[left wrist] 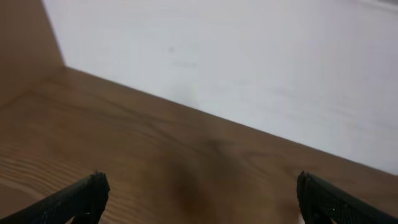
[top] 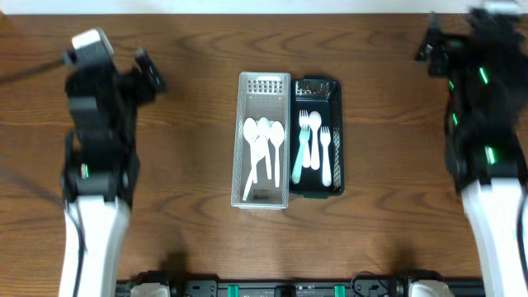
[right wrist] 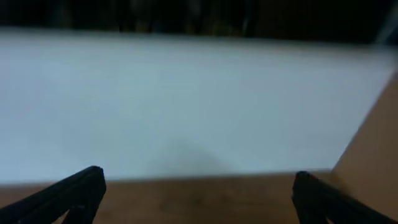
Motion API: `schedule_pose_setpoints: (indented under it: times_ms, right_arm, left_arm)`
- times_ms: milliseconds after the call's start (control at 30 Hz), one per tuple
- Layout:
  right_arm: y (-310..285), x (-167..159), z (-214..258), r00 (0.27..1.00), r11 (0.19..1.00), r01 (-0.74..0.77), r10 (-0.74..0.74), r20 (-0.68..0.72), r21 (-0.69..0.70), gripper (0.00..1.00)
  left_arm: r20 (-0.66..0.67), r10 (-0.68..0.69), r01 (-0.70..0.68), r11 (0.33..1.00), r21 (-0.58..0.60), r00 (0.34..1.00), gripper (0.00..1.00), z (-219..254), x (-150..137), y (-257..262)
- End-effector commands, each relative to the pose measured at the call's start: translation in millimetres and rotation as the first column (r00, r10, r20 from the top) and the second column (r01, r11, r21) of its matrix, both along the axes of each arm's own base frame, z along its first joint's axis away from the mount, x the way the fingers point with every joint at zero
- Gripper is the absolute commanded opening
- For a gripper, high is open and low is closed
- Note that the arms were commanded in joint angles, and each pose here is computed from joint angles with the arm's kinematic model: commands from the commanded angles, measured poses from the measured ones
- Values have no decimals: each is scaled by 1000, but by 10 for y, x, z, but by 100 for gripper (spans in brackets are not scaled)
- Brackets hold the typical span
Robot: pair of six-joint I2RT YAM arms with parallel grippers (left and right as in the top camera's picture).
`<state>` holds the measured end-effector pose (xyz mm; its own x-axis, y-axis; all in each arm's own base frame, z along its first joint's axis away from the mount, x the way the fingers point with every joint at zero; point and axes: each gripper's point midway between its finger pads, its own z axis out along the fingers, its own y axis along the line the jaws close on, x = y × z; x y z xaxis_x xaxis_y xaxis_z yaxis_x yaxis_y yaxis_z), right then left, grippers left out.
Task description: Pack container
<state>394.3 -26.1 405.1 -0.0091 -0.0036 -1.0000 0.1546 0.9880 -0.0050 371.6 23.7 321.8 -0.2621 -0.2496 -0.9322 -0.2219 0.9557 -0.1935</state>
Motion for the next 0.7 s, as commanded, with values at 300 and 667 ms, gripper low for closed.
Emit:
schedule_pose_setpoints:
  times_ms: [300, 667]
  right_arm:
    - [-114, -1182, -645, 994, 992, 88, -93, 58, 88, 99]
    - [-106, -1512, -1631, 963, 994, 100, -86, -255, 44, 99]
  left_arm:
    - [131, -139, 124, 986, 116, 982, 98, -316, -1225, -216]
    - [197, -138, 116, 986, 117, 971, 98, -681, -1492, -193]
